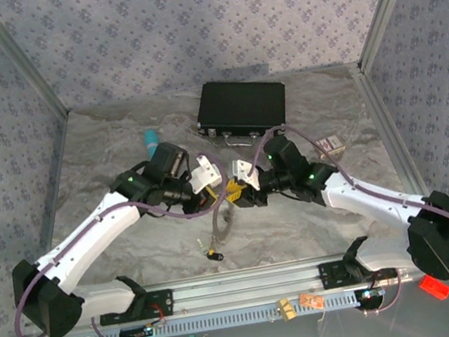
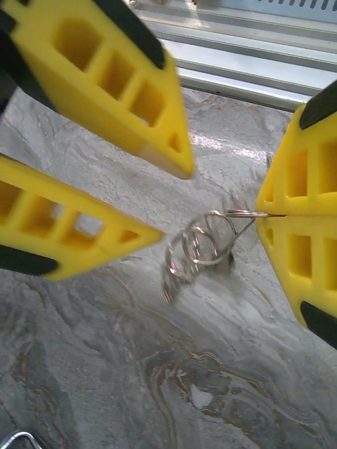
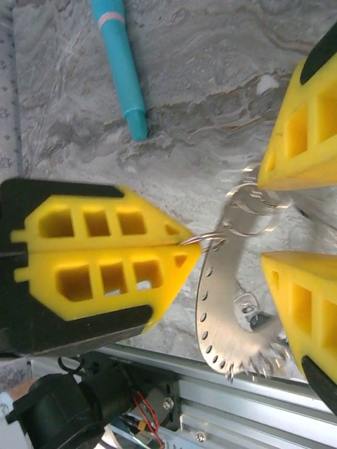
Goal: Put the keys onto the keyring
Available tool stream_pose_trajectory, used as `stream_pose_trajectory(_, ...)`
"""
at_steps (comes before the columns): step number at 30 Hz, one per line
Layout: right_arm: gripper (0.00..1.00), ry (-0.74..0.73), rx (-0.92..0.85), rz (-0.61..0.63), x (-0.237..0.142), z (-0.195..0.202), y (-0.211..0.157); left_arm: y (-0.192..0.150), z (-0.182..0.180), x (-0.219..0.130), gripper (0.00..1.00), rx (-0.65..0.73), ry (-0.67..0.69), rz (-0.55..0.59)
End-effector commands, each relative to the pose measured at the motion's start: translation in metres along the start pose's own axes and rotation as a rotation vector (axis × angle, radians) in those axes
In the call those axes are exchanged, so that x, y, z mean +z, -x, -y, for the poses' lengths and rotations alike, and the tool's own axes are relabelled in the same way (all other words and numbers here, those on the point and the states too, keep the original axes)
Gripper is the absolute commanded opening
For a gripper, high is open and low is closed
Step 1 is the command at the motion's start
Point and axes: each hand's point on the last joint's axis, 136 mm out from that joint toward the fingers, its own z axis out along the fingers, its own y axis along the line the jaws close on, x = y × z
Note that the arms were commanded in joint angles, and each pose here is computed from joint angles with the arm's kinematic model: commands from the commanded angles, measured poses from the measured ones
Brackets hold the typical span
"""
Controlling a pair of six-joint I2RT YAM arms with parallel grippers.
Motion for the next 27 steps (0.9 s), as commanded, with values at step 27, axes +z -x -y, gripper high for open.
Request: stream_pose_trajectory(27,0.3,0.029,-0.017,0.158,0.0,-0.012,0.005,0.021,0.024,-0.007,0.0,0.158,-0.133,0.076)
